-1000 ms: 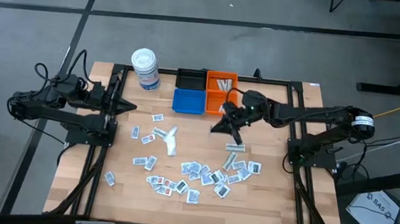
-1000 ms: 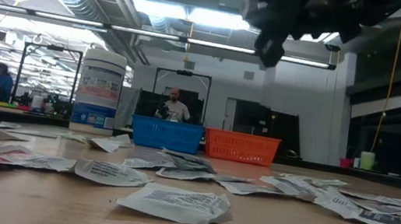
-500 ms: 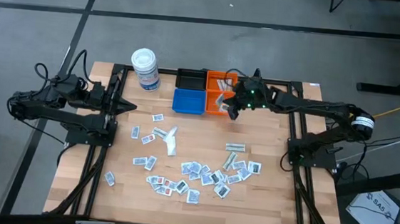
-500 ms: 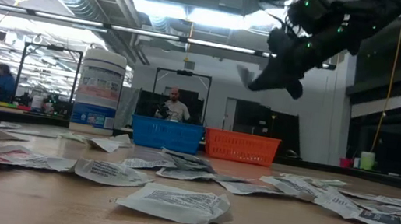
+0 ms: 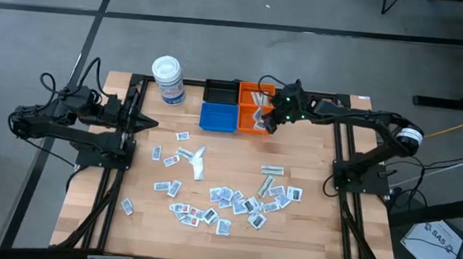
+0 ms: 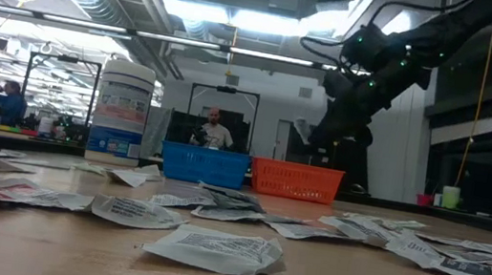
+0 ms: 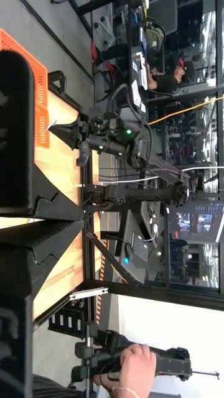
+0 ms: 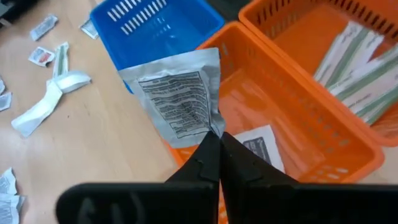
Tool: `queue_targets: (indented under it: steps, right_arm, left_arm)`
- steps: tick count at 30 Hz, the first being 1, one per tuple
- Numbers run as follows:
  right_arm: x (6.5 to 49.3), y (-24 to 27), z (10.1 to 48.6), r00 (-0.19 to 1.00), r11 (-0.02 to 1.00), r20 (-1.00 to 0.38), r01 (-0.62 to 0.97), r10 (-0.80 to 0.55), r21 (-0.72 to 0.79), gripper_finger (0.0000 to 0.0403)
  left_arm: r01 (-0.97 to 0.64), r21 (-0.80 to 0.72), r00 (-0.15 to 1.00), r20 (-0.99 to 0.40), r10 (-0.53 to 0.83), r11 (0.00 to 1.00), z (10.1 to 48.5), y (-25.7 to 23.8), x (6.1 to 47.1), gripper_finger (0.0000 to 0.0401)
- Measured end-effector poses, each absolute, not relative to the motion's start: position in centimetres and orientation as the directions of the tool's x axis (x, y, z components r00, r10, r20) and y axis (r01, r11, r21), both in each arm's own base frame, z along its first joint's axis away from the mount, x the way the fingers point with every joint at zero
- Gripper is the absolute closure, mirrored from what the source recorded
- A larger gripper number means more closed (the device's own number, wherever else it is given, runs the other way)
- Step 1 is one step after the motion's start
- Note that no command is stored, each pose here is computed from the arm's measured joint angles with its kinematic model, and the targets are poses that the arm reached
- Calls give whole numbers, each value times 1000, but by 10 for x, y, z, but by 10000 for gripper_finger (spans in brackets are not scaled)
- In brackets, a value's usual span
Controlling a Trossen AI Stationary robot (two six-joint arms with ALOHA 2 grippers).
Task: Pick & Place First Aid Supplies
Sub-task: Put the towelette pack into the bottom orange bin
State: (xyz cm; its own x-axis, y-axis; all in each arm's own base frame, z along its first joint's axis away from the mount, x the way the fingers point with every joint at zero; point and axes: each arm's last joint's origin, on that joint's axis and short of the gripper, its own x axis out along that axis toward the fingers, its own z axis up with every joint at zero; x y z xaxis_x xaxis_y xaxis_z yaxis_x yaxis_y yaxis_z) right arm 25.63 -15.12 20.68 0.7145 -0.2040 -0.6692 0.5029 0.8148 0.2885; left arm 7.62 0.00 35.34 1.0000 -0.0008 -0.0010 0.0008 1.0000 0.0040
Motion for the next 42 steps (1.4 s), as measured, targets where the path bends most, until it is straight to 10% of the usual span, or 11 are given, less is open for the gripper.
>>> queue_targets:
  steps: [19, 42]
  right_arm:
    - [248, -169, 223, 619, 781, -770, 554, -156, 287, 259]
    - [232, -104, 227, 478, 895, -874, 343, 94, 284, 256]
  left_arm:
    - [1, 4, 1000, -1, -1, 1000, 353, 0, 76, 397]
    - [1, 4, 1000, -1, -1, 1000, 353, 0, 76, 397]
